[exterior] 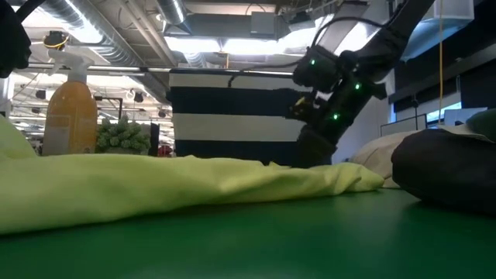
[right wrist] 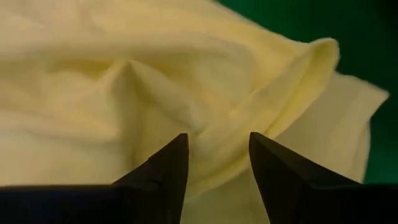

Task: Fold laundry
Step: Fold the yellow shirt on the table

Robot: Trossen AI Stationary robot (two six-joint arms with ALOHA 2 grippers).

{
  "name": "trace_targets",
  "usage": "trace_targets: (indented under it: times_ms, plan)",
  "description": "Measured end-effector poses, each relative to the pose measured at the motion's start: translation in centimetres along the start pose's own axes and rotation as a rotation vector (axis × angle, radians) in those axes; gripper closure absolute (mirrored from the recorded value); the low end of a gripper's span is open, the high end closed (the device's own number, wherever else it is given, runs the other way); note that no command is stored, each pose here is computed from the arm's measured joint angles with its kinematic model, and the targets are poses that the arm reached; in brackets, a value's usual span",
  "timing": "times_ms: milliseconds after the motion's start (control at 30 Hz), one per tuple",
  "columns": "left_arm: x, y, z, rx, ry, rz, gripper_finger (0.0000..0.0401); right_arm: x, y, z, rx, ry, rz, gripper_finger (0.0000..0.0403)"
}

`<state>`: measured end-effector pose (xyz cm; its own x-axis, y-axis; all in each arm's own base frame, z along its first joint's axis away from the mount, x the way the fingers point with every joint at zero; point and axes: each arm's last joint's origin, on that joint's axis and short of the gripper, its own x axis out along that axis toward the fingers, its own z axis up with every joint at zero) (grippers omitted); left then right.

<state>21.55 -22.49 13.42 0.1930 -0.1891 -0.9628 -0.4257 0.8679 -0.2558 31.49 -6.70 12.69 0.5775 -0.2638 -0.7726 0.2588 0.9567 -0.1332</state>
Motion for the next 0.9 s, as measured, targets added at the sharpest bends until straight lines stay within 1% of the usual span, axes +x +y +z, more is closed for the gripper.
trace_targets:
  times_ms: [167,267,300,367,433,500,533,567,633,700,800,900]
  plan:
    - [0.0,0.0,0.0,0.000,0.000,0.000,0.0264,0.7,0.1,-0.3,-0.002,0.014,-0.001,0.0217]
    - [0.0,0.0,0.0,0.001,0.000,0.000,0.0264,0.7,0.0,-0.5,-0.005,0.036,-0.024,0.0219]
    - [0.0,0.0,0.0,0.001,0.000,0.000,0.0264,0.6,0.0,-0.6,-0.008,0.047,-0.047,0.0226]
    - [0.0,0.0,0.0,0.001,0.000,0.000,0.0264,0.5,-0.1,-0.7,-0.014,0.067,-0.078,0.0255]
    - [0.0,0.0,0.0,0.001,0.000,0.000,0.0264,0.4,-0.2,-0.8,-0.028,0.079,-0.092,0.0303]
    - [0.0,0.0,0.0,0.000,0.000,0.000,0.0264,0.2,-0.2,-0.8,-0.048,0.089,-0.091,0.0364]
    - [0.0,0.0,0.0,0.000,0.000,0.000,0.0264,0.1,-0.2,-0.8,-0.057,0.097,-0.092,0.0382]
    - [0.0,0.0,0.0,0.000,0.000,0.001,0.0264,-0.1,-0.3,-0.6,-0.066,0.103,-0.092,0.0387]
    - [0.0,0.0,0.0,-0.001,0.000,-0.001,0.0264,-0.5,-0.4,-0.2,-0.072,0.120,-0.107,0.0381]
    - [0.0,0.0,-0.1,-0.003,0.002,-0.001,0.0264,-1.1,-0.6,0.5,-0.084,0.131,-0.134,0.0382]
    - [0.0,-0.1,-0.3,-0.004,0.001,-0.002,0.0264,-2.0,-0.9,1.5,-0.121,0.151,-0.178,0.0396]
    - [0.0,-0.2,-0.6,-0.013,-0.006,0.000,0.0264,-2.7,-1.1,2.0,-0.153,0.177,-0.218,0.0394]
